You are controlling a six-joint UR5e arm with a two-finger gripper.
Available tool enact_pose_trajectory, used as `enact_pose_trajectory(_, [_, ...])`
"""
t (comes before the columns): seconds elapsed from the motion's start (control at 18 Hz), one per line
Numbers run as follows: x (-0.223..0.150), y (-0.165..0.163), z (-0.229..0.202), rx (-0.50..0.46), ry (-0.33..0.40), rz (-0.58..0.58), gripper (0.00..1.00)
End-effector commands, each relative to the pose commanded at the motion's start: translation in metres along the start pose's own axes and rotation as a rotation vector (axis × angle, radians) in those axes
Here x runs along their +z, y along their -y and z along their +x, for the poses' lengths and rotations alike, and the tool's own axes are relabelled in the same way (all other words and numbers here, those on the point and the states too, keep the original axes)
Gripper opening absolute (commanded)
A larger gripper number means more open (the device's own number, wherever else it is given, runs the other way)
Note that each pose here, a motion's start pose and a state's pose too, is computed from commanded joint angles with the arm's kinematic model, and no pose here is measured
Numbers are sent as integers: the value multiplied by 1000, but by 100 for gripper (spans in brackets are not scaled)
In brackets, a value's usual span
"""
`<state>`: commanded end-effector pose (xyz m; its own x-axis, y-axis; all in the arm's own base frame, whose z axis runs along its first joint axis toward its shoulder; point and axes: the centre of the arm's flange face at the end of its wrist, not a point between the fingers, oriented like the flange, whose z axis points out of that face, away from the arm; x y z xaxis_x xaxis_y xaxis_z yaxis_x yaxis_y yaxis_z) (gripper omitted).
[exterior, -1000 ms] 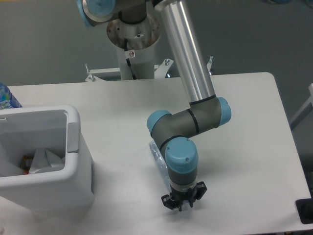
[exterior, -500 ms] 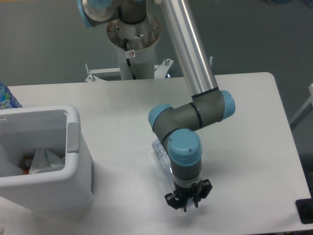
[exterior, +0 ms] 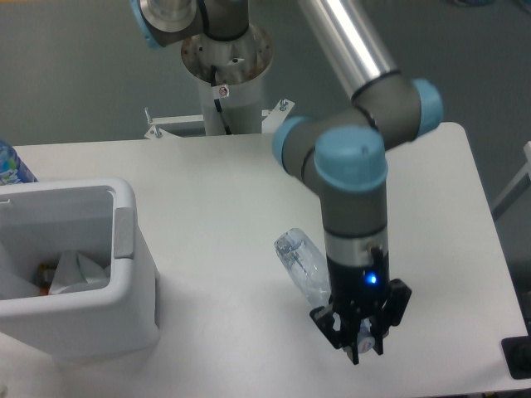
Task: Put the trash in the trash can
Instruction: 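Carry the bottle over the white bin and lower it inside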
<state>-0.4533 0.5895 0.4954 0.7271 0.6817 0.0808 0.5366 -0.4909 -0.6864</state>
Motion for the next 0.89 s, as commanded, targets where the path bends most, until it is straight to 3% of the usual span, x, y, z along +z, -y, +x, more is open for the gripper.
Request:
enact_pose_trajectory(0.28, [-62, 28, 66, -54, -64, 106, 25])
enact_pose_trajectory(0.67, [-155, 22, 161, 42, -170, 190, 25])
enact_pose_trajectory(0.89, [-182, 9, 206, 90, -228, 202, 25])
